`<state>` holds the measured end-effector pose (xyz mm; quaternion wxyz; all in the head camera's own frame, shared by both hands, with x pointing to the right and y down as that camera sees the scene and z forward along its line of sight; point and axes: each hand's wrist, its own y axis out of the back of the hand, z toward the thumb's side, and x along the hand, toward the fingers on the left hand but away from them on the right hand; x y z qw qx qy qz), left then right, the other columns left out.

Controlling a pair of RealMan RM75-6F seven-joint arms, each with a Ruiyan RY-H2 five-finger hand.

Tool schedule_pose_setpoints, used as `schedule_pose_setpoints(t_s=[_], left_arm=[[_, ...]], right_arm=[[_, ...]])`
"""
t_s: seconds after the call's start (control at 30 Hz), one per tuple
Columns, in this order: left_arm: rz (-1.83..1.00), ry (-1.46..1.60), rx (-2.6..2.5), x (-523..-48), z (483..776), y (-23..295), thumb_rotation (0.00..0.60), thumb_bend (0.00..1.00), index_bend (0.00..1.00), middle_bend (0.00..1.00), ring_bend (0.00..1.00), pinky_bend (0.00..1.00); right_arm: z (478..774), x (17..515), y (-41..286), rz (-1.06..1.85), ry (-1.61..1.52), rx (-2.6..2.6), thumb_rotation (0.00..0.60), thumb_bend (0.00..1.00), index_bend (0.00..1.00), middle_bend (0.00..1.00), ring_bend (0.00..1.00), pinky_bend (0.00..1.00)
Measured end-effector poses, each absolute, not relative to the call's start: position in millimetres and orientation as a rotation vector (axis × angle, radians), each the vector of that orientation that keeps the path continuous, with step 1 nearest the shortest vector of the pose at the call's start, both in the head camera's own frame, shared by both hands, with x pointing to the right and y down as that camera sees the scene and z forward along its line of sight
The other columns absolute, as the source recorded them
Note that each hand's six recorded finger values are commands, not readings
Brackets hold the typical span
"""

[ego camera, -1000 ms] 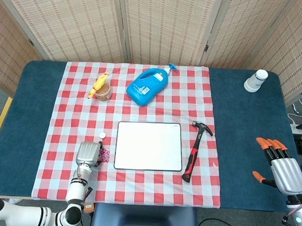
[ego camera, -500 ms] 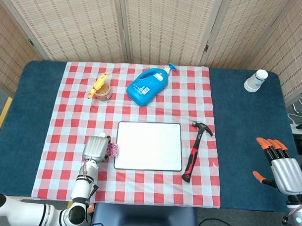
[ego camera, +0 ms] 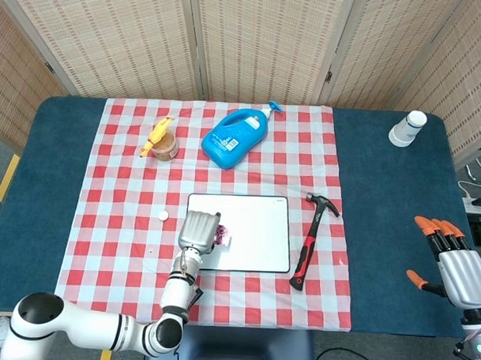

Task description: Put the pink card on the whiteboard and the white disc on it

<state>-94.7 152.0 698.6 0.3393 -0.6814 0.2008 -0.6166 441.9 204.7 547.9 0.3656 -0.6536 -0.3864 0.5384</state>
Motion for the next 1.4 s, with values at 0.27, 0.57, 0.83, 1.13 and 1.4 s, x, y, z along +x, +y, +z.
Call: schedule_pose_setpoints(t_s=[0.27, 0.57, 0.83, 1.13, 1.4], left_arm=[[-1.61, 0.501, -1.775, -73, 718, 152, 0.6, 0.25, 0.39, 1.0, 1.0, 1.0], [-1.597, 0.486, -1.787, -53, 729, 152, 0.6, 0.24, 0.35, 1.0, 1.0, 1.0], [-1.588, 0.525, -1.772, -61, 730, 143, 0.6, 0.24, 0.24, 1.0, 1.0, 1.0], [-1.636, 0.549, -1.686, -104, 720, 126, 0.6, 0.26, 0.33, 1.0, 1.0, 1.0], [-1.707, 0.596, -1.604, -166, 717, 105, 0.6, 0.28, 0.39, 1.0, 1.0, 1.0]], right_arm=[[546, 450, 200, 1.39, -1.022, -1.679, 0.6, 0.12, 0.06, 0.12, 0.06, 0.13], [549, 452, 197, 1.401, -1.017, -1.69, 0.6, 0.12, 0.06, 0.12, 0.06, 0.13], [551, 451, 197, 1.404, -1.011, -1.688, 0.6, 0.12, 0.06, 0.12, 0.06, 0.13], [552, 448, 199, 1.407, -0.999, -1.683, 0.6, 0.12, 0.06, 0.12, 0.06, 0.13], [556, 443, 202, 1.409, -0.97, -1.681, 0.6, 0.12, 0.06, 0.12, 0.06, 0.13]])
